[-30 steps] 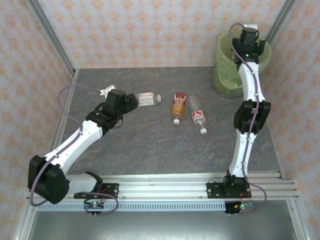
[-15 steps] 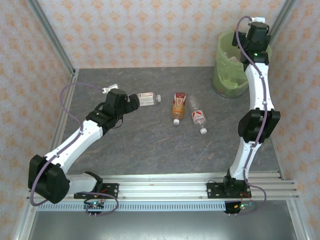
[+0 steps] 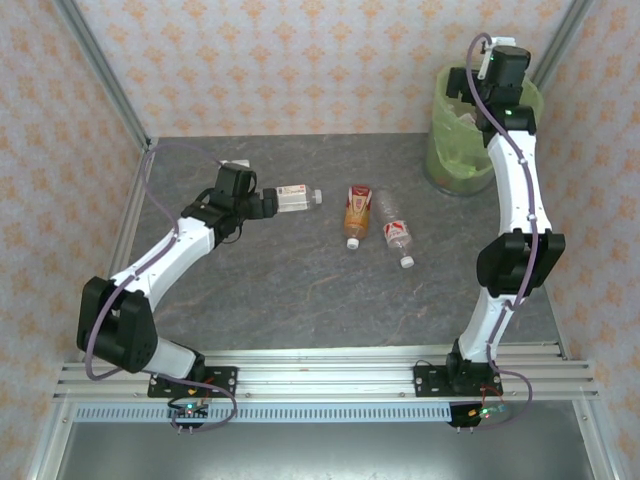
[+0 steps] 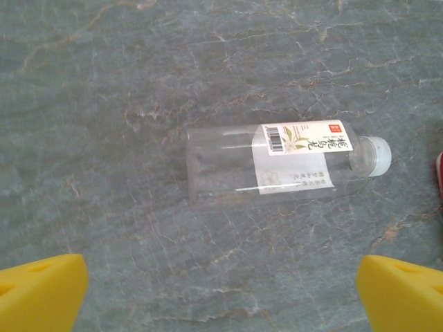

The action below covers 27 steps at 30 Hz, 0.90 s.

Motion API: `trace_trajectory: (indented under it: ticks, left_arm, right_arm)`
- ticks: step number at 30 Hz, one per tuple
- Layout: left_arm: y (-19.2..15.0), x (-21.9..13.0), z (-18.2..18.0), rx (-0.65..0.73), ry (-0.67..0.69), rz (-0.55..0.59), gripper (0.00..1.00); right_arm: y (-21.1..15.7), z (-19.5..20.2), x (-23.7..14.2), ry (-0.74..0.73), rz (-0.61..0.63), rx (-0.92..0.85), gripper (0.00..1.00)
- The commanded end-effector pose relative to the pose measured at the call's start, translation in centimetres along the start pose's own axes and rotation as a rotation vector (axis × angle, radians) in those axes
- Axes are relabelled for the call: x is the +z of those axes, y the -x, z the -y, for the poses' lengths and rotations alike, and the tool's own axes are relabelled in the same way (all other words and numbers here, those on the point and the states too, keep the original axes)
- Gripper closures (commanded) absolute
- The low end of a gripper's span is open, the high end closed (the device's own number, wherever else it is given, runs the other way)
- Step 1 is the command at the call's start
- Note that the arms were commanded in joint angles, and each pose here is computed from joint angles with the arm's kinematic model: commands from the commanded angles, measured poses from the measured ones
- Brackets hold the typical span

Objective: Put the plastic bottles in the bin

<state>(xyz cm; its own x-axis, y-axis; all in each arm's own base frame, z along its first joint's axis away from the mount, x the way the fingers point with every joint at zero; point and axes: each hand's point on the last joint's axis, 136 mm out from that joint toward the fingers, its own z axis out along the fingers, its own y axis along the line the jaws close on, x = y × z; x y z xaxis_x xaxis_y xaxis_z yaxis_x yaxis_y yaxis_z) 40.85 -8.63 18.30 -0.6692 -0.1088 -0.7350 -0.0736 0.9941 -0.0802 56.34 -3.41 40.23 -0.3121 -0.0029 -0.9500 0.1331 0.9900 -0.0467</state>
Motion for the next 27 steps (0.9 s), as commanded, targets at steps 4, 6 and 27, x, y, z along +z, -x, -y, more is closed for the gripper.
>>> trace_trajectory:
  ticks: [4, 6, 27]
  left_arm:
    - [1.4, 1.0, -1.5, 0.114, 0.036, -0.018, 0.00]
    - [1.5, 1.4, -1.4, 0.115, 0.012, -0.021, 0.00]
    - [-1.1, 7.8, 2.4, 0.695, -0.217, -0.263, 0.01]
  right_arm:
    - [1.7, -3.6, -5.1, 0.141, 0.039, 0.000, 0.01]
    - [1.9, -4.2, -6.3, 0.175, 0.050, 0.025, 0.01]
    - [-5.4, -7.1, -17.4, 0.478, 0.140, 0.333, 0.01]
